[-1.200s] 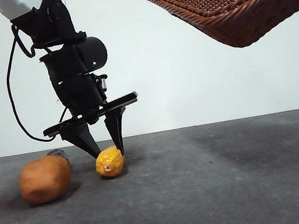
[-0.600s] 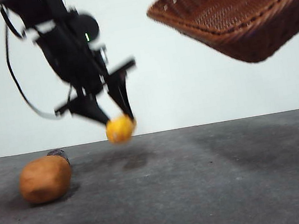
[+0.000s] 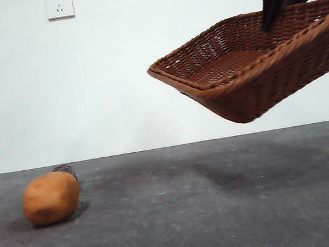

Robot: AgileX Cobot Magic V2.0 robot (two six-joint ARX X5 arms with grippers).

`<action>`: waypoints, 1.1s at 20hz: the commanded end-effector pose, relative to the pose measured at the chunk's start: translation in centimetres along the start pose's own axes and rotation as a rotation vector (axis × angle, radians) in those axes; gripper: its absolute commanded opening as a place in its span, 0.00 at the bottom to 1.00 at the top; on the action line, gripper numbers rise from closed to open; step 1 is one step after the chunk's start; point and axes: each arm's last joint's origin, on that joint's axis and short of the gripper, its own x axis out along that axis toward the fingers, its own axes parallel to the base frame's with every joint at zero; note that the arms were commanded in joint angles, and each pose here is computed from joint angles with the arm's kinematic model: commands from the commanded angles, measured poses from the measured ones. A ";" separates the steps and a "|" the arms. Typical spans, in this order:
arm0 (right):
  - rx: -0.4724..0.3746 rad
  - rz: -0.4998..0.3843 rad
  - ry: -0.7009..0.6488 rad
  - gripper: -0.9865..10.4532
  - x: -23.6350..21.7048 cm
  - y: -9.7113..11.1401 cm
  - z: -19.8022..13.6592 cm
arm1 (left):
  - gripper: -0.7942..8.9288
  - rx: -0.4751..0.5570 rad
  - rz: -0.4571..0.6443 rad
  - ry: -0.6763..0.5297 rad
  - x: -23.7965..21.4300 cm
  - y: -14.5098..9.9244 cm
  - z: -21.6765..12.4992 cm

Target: Help me put the vegetables on the table into the basket

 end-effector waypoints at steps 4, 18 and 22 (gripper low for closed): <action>-0.007 0.074 -0.003 0.08 0.8 1.9 0.1 | 0.07 0.196 -0.154 0.077 5.2 -3.9 -3.5; -0.095 0.187 0.042 0.08 1.6 6.6 -0.5 | 0.07 0.390 -0.209 0.285 14.1 -3.5 -8.4; -0.103 0.186 0.046 0.08 1.6 7.0 -0.6 | 0.40 0.392 -0.237 0.309 14.8 -4.1 -8.8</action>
